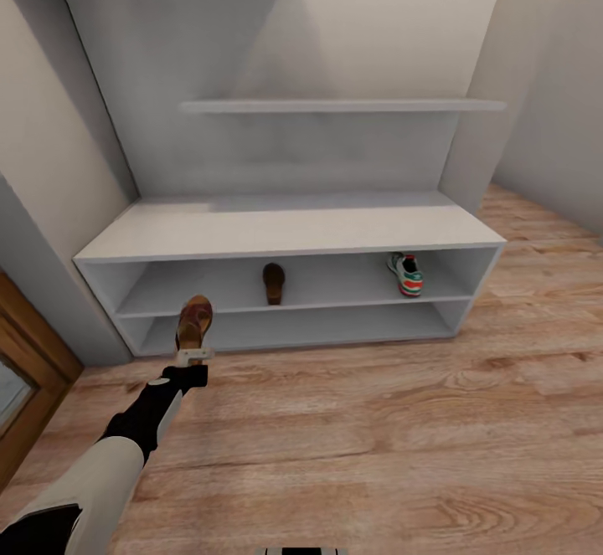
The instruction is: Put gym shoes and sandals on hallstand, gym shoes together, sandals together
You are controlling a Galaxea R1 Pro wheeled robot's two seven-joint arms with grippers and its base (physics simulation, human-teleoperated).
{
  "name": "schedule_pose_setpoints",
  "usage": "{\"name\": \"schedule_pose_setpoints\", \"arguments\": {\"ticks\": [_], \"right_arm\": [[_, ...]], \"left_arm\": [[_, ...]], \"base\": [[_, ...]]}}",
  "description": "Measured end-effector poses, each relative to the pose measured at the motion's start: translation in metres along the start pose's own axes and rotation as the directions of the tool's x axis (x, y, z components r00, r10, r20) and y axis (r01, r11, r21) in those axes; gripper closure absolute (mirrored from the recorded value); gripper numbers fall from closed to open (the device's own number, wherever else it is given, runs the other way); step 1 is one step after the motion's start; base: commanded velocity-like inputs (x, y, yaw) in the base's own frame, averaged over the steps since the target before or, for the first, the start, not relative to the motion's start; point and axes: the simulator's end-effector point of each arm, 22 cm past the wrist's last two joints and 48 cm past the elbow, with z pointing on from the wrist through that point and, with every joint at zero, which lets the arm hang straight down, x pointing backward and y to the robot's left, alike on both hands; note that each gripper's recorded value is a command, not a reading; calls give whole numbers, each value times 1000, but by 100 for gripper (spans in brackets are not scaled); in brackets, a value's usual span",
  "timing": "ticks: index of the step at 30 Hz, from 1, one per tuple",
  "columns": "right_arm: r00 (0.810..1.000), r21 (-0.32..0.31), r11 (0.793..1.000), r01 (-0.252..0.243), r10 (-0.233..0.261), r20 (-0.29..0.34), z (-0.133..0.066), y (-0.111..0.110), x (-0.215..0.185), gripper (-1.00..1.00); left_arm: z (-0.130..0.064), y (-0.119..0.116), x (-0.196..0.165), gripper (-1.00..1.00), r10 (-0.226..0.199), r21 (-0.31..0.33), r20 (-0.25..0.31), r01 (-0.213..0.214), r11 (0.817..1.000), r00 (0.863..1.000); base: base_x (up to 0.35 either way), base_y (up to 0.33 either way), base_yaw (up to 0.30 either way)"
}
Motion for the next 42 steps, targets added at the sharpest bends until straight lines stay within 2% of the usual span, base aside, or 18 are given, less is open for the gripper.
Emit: {"name": "schedule_pose_setpoints", "arguments": {"ticks": [30, 42], "right_arm": [[1000, 2, 1000, 1, -1, -1, 0, 0, 0, 100], [1000, 2, 1000, -1, 1, -1, 0, -1, 0, 100]], "left_arm": [[0, 1, -2, 100, -1, -2, 4, 1, 1000, 1000], [0, 2, -2, 100, -1, -3, 4, 1, 1000, 1000]], "base": [[286, -157, 0], [122, -18, 0]]}}
